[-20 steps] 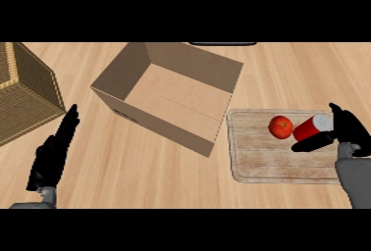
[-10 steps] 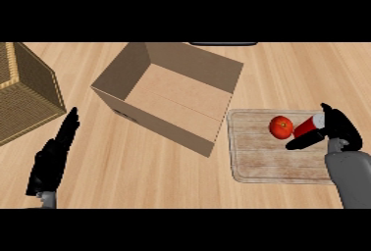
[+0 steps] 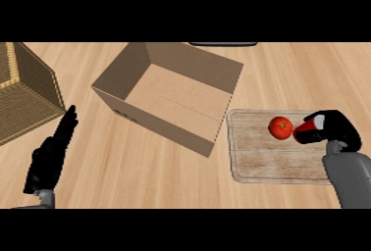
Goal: Pick the can from the cutting board and place it in the cardboard box
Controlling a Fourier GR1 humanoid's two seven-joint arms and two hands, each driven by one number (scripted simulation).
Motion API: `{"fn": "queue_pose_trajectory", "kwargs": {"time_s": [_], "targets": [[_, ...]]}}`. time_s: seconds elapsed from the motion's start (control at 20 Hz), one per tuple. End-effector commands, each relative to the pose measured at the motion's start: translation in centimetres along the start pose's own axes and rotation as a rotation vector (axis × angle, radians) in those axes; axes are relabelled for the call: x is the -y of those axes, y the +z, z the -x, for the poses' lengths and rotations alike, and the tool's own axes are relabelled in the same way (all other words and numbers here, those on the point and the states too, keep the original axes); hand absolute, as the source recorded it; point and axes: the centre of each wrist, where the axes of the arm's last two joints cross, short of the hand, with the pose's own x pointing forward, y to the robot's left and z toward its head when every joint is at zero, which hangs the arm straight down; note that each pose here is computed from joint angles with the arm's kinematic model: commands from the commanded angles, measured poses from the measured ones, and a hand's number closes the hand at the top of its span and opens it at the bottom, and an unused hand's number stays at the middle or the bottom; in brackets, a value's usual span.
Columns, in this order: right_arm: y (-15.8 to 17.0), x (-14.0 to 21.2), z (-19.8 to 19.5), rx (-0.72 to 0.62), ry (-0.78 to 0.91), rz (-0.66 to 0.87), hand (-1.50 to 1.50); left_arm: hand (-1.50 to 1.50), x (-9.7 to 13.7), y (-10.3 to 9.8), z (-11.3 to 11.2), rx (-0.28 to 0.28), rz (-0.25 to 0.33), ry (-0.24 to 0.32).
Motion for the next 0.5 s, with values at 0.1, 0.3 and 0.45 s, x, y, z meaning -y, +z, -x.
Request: {"fn": "queue_pose_trajectory", "kwargs": {"time_s": [0.1, 0.3, 0.45], "targets": [[-0.9, 0.9, 0.2, 0.002, 0.086, 0.160, 1.50, 0.00, 1.6, 0.2, -0.1, 0.009, 0.016, 0.008], [0.2, 2.4, -0.7, 0.040, 0.086, 0.225, 1.50, 0.00, -0.5, -0.8, 0.4, -0.006, 0.013, 0.004], [0.6, 1.4, -3.4, 0.460, 0.286, 0.152, 1.50, 0.00, 0.2, -0.9, -0.7, 0.028, 0.045, -0.004]]}}
